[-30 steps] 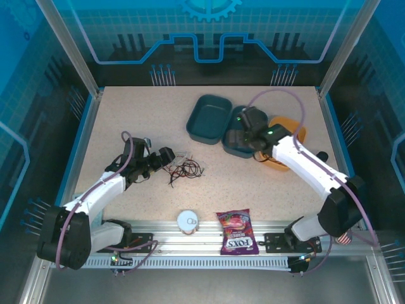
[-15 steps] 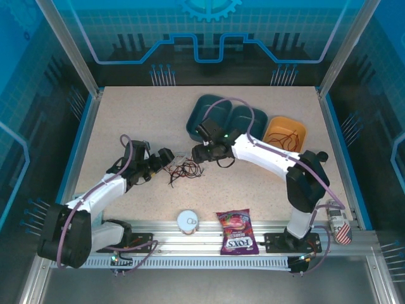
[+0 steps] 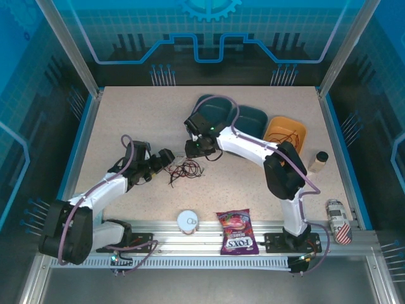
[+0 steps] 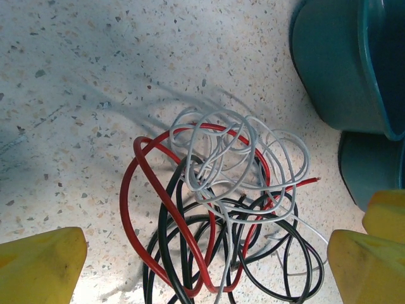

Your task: Untangle the cables

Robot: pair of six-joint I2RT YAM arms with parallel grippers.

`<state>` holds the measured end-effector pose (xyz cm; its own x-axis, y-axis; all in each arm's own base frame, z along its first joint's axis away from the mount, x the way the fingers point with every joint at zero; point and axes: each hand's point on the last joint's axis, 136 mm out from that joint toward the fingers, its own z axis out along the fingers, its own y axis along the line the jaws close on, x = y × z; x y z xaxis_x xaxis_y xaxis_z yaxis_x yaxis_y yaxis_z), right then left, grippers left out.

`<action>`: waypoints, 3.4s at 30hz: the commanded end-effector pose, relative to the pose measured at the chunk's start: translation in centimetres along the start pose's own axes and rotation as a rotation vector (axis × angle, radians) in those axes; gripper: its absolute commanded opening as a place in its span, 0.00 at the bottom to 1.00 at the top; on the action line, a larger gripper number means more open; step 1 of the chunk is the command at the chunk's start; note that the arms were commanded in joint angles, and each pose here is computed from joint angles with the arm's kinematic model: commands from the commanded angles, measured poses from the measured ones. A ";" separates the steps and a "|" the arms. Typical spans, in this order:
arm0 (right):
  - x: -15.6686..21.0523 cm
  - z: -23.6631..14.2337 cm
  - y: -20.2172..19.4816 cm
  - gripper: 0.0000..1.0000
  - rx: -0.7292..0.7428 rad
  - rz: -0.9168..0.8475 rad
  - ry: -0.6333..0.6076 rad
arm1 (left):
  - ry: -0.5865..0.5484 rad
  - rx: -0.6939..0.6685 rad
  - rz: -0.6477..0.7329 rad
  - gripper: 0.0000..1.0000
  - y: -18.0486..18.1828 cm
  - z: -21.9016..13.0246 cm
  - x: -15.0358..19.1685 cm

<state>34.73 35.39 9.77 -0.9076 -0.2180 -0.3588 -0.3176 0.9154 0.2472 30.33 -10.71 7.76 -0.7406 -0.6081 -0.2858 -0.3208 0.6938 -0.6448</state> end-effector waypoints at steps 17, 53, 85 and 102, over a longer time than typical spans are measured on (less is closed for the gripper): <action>0.1 3.8 -0.8 0.26 0.014 0.007 0.099 | 0.042 0.014 -0.006 0.99 0.0 0.6 0.7; -2.9 -8.9 1.6 0.00 0.133 -0.236 -0.239 | 0.047 0.028 0.032 0.99 -0.7 0.6 0.5; -8.3 -25.8 5.9 0.00 0.093 -0.413 -0.665 | 0.052 0.052 0.035 0.99 -1.1 0.8 0.5; -10.1 -34.1 5.8 0.00 0.133 -0.445 -0.822 | -0.004 0.184 0.120 0.99 -4.5 -1.2 -0.6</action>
<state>34.23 32.79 41.45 -0.2885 -0.3225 -0.9015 -0.5123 0.8474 -0.1392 30.90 -12.56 9.94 -0.7703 -0.5527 -0.3180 -0.1884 0.6737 -0.7146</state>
